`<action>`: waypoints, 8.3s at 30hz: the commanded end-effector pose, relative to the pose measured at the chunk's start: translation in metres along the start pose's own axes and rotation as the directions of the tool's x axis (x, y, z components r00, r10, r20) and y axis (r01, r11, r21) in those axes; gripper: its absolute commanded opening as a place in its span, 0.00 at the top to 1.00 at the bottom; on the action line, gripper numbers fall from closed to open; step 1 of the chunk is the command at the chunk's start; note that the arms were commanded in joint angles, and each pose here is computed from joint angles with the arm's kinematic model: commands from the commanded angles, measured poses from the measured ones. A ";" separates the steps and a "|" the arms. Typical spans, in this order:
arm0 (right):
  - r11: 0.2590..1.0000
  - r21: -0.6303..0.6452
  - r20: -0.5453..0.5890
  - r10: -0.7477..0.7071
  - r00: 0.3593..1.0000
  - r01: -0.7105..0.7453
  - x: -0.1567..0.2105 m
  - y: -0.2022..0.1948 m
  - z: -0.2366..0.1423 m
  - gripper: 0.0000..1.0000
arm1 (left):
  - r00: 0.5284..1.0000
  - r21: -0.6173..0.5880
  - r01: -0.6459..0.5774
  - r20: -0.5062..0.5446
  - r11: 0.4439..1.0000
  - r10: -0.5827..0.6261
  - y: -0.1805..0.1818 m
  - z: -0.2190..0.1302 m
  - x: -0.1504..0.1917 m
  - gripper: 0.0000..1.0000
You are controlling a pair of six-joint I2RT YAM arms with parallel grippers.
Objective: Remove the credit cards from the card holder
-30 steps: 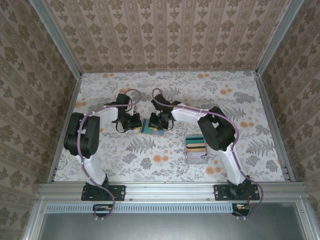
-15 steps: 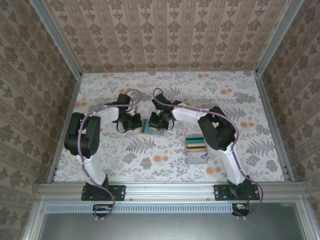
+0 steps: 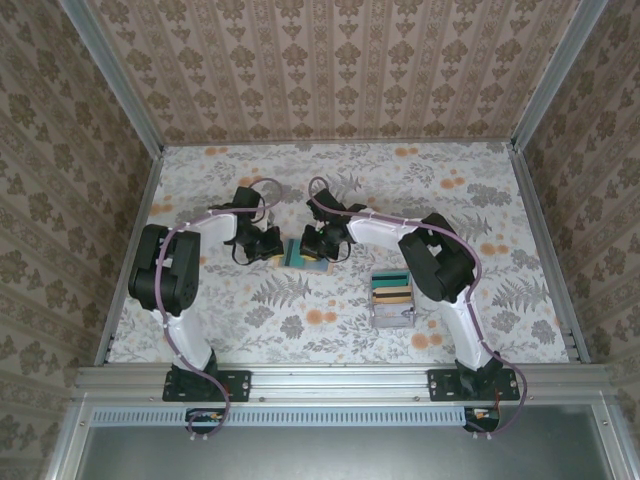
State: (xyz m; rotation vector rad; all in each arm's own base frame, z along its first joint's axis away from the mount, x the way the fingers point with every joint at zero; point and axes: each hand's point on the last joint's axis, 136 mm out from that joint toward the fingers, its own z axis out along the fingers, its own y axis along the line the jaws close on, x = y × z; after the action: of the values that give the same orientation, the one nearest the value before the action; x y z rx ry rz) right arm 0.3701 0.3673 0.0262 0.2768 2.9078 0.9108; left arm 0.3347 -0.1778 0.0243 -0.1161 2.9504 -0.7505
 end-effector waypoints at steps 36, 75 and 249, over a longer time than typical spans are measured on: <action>1.000 -0.002 -0.003 0.015 1.000 -0.015 -0.006 -0.010 0.008 0.97 | 0.998 -0.033 0.028 -0.056 0.999 -0.030 0.010 0.008 0.007 1.00; 0.903 0.174 0.176 -0.421 0.890 0.393 0.015 -0.017 -0.178 1.00 | 0.994 0.091 -0.058 0.101 0.994 0.049 -0.042 -0.060 -0.009 0.80; 0.810 0.586 0.732 -0.523 0.437 -0.011 -0.095 -0.248 -0.283 0.00 | 0.549 -0.557 0.197 0.744 0.807 0.380 0.164 -0.171 -0.094 0.00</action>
State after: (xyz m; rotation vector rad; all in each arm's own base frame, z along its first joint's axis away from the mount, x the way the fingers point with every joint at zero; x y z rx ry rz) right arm 0.3753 -0.0180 0.1036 0.2364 2.0780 -0.2416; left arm 0.3745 0.0628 0.0753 -0.3358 2.2246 0.3574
